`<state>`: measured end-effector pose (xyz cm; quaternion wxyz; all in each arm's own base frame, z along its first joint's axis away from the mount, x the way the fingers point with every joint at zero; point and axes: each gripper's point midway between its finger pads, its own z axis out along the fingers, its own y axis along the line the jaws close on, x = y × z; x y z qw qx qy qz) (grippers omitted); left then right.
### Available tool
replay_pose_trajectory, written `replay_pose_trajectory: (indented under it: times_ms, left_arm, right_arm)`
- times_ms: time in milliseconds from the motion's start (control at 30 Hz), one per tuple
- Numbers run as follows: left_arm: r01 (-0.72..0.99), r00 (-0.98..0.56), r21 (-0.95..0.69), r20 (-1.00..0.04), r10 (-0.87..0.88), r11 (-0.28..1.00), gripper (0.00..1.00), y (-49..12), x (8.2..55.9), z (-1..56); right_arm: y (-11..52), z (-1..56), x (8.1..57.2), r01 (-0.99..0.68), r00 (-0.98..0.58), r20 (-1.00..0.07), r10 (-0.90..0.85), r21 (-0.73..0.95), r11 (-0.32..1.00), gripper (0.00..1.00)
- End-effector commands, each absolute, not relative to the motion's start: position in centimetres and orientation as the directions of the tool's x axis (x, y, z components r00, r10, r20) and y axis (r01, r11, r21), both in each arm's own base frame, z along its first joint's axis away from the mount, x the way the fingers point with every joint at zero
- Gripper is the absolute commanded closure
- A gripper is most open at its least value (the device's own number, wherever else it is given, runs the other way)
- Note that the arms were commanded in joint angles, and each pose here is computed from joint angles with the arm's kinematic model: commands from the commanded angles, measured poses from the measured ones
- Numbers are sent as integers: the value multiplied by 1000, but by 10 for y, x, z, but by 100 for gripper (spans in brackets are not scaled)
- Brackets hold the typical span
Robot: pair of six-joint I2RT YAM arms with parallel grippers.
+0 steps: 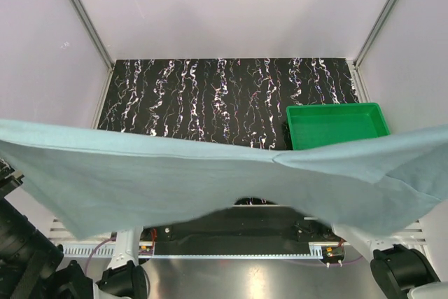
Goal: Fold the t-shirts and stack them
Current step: Flatten the tshirt out
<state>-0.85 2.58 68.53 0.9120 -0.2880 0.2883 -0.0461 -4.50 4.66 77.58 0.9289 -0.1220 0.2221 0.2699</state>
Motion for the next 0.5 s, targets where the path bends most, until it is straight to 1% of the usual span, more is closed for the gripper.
replay_pose_trajectory:
  times_ms: [0,67,100,133,200,233,267,300,333,367,400,433,467]
  left_arm:
    - [-131,826,-578,-513,-234,806,100,50,28,688]
    - [-150,804,-583,-542,-244,798,100,59,56,683]
    - [-164,793,-585,-557,-247,794,100,63,68,678]
    - [-197,757,-592,-598,-263,781,100,72,95,662]
    - [-232,721,-602,-634,-280,764,100,85,129,643]
    - [-276,671,-606,-677,-302,746,100,95,160,615]
    - [-284,660,-607,-685,-308,742,100,101,177,604]
    - [-296,637,-604,-702,-318,740,100,105,193,589]
    - [-306,621,-613,-708,-336,728,100,110,207,574]
    - [-353,570,-609,-742,-353,710,100,120,231,538]
    - [-359,550,-606,-752,-363,710,100,122,243,522]
    - [-375,530,-610,-759,-379,698,100,126,255,500]
    - [-407,495,-605,-776,-391,684,100,133,272,466]
  right_arm:
    - [63,787,25,-576,716,-521,464,-66,815,100]
    - [73,779,78,-575,678,-574,459,-25,818,100]
    - [76,779,94,-576,672,-578,462,-16,818,100]
    - [80,771,123,-567,649,-609,456,13,823,100]
    - [90,761,172,-564,616,-645,452,39,825,100]
    - [96,745,205,-555,582,-681,445,67,829,100]
    - [102,732,236,-549,553,-708,440,87,831,100]
    - [106,725,254,-545,544,-715,439,97,833,100]
    - [110,709,282,-534,522,-733,435,116,837,100]
    - [117,691,313,-525,488,-761,427,135,840,100]
    - [120,683,328,-526,483,-760,434,144,838,100]
    - [124,660,354,-512,445,-786,428,169,842,100]
    - [131,636,384,-505,401,-811,425,192,842,100]
